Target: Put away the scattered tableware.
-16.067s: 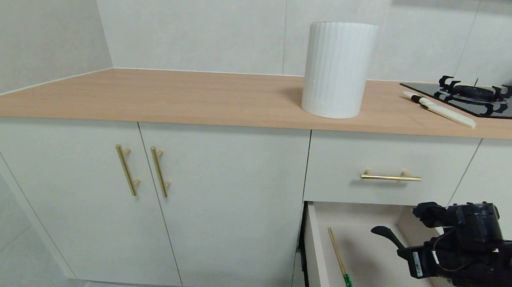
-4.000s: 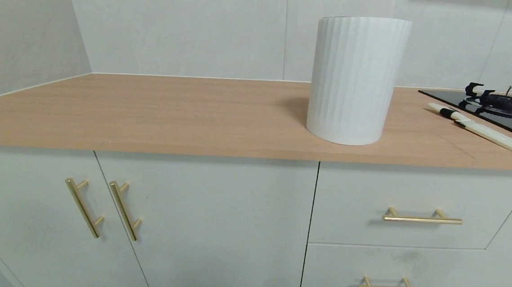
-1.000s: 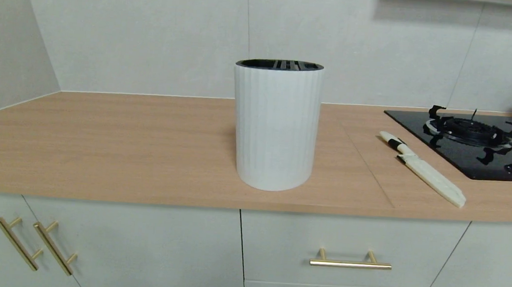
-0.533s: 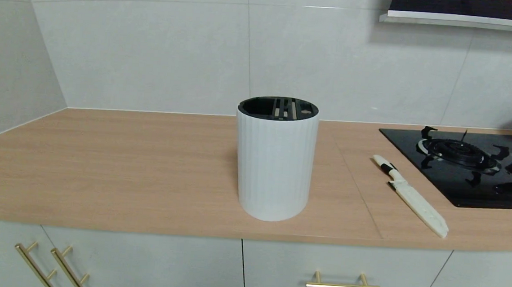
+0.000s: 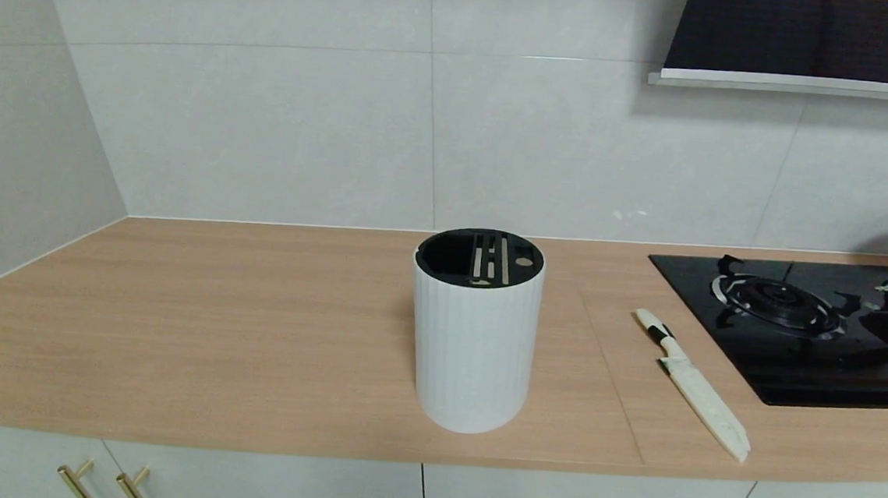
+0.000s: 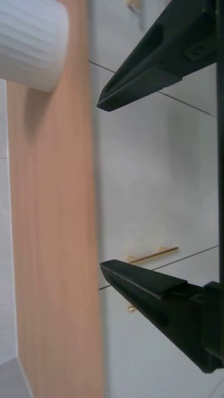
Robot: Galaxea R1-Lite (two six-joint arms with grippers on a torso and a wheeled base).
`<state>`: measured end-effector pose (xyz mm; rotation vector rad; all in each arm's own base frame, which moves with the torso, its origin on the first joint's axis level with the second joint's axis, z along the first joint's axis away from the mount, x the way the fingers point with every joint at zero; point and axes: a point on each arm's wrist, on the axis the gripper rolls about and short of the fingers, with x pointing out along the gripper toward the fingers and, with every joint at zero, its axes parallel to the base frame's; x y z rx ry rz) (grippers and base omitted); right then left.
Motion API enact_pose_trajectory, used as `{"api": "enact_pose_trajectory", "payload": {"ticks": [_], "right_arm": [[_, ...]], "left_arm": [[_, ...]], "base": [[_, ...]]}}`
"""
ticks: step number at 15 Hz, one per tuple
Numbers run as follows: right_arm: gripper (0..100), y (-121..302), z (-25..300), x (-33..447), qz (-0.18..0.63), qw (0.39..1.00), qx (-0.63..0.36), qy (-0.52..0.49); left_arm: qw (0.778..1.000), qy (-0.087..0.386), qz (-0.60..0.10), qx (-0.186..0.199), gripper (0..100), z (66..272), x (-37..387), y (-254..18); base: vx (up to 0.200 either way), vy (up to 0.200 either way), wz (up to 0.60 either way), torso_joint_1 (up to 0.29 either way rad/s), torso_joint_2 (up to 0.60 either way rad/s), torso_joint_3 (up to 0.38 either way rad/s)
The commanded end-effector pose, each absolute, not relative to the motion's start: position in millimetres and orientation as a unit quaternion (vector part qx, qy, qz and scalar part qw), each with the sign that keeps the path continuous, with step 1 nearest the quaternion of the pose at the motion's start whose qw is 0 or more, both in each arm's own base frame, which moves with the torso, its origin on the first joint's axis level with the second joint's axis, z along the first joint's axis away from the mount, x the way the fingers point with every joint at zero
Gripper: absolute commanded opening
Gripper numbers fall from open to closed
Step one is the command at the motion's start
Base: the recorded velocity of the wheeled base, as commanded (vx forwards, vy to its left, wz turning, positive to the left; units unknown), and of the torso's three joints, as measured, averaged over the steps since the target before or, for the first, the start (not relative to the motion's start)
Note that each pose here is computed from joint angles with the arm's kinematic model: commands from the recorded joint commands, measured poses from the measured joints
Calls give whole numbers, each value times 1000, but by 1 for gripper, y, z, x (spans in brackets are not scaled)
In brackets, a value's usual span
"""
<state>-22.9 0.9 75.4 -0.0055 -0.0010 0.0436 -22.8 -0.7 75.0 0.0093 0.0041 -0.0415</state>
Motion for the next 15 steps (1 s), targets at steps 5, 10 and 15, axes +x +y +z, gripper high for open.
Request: {"api": "enact_pose_trajectory", "payload": {"ticks": [5,10,15], "right_arm": [[100,1,75,-23,22,1000,-3,1],[100,1,75,-23,22,1000,-3,0],[100,1,75,-23,22,1000,-2,0]], "left_arm": [[1000,2,-21,5,100,75,-23,-1],[1000,2,-21,5,100,75,-23,-1],[1000,2,-21,5,100,75,-23,-1]], "base": [[0,0,0,248,-545,-294],[0,0,0,275,-588,-312],[0,0,0,220,-447,-227]]}}
